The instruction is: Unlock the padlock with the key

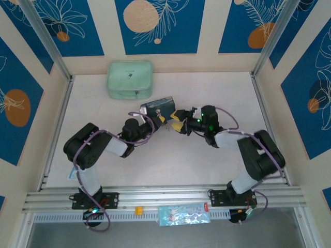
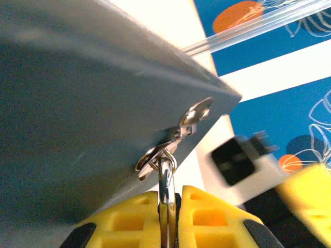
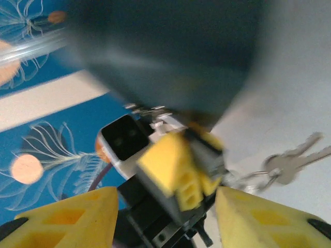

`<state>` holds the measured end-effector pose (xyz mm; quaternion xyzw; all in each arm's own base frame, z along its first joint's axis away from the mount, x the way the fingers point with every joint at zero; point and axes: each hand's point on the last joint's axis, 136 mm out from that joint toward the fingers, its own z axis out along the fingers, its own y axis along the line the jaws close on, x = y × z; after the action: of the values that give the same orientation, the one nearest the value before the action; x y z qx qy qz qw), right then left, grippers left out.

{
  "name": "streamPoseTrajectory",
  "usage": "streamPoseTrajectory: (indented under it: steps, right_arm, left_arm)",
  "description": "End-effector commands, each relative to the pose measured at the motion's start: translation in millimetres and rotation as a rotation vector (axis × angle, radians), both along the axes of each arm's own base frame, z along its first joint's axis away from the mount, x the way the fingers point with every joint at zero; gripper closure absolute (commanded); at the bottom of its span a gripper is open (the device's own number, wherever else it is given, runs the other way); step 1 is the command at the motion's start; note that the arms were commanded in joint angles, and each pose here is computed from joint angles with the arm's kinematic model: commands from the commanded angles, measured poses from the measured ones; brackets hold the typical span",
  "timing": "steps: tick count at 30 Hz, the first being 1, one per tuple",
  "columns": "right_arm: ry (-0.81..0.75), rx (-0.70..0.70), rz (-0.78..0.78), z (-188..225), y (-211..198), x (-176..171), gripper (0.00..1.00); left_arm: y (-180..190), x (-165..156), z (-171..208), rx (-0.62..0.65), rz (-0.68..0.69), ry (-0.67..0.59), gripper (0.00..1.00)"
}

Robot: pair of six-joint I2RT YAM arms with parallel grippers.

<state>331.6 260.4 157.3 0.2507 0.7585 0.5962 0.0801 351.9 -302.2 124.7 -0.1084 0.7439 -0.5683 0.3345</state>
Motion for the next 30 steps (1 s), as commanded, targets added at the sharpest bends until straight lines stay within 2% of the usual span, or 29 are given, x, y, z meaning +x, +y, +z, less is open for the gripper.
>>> streamPoseTrajectory:
  steps: [1,4,6,10,13,21,28,30]
  right_arm:
    - [-0.125,-0.405,0.116,-10,-20,-25,0.47]
    - [-0.251,-0.656,0.185,2,-31,-30,0.47]
    - [-0.303,-0.749,0.246,7,-31,-33,0.47]
    - [-0.363,-0.823,0.397,4,-18,-44,0.47]
    - [-0.355,-0.890,0.445,-8,-15,-47,0.48]
    - [-0.346,-0.904,0.396,-13,-13,-41,0.49]
    - [-0.344,-0.913,0.371,-13,-16,-38,0.48]
    - [-0.347,-0.914,0.366,-13,-16,-38,0.49]
  left_arm:
    - [-3,-4,20,-0.002,-0.018,-0.053,1.00]
    - [-4,-4,13,0.010,-0.022,-0.021,1.00]
    - [-5,-4,10,0.009,-0.023,-0.006,1.00]
    - [-6,-4,9,-0.004,-0.023,0.011,1.00]
    - [-5,-6,5,0.013,-0.030,0.021,1.00]
    - [8,-29,-50,0.163,-0.049,0.142,1.00]
    - [6,-44,-75,0.239,-0.082,0.227,1.00]
    - [5,-45,-77,0.235,-0.085,0.235,0.94]
